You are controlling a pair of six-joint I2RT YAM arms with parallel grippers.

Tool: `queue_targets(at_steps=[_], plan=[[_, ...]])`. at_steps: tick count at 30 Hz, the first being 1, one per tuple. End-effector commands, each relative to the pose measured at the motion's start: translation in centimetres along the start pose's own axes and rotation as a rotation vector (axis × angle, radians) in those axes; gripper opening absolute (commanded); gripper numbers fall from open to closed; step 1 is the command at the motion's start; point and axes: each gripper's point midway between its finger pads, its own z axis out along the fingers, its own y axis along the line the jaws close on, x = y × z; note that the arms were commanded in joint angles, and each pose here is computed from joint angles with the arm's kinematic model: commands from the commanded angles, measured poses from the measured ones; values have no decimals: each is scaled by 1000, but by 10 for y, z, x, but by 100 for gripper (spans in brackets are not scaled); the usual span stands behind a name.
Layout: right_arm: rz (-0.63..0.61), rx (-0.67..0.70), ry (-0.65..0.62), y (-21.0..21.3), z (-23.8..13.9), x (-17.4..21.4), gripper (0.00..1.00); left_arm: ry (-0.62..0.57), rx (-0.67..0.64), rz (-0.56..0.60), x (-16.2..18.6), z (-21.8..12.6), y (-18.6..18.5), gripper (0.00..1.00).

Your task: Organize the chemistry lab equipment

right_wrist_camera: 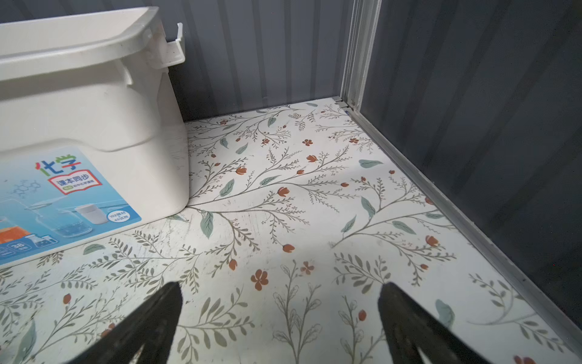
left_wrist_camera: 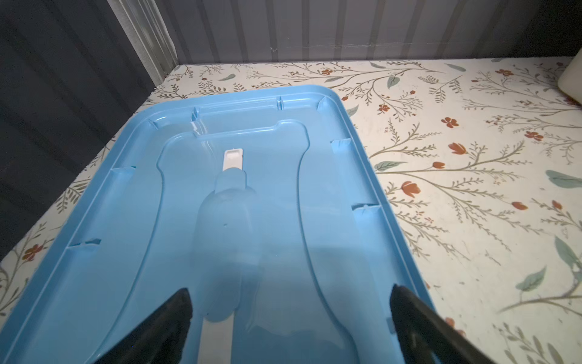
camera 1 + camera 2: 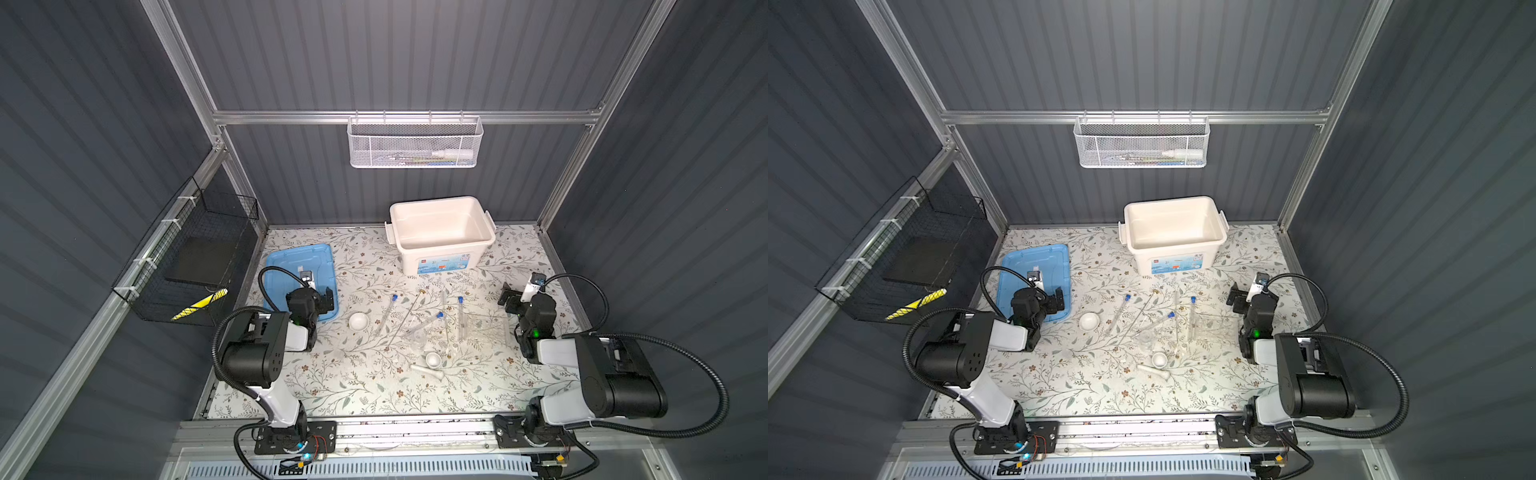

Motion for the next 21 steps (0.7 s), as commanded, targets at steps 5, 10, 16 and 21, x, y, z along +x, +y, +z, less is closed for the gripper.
queue_targets(at_steps=[5, 10, 16, 21], plan=[[9, -3, -32, 1, 1, -11, 99, -7, 6, 16, -2, 1, -1, 100], [-1, -33, -22, 6, 2, -11, 99, -5, 7, 17, -1, 1, -1, 100], [-4, -37, -23, 6, 2, -11, 99, -4, 10, 17, -2, 1, -1, 100], [-3, -38, -26, 6, 2, -12, 99, -3, 9, 17, -1, 1, -1, 100]])
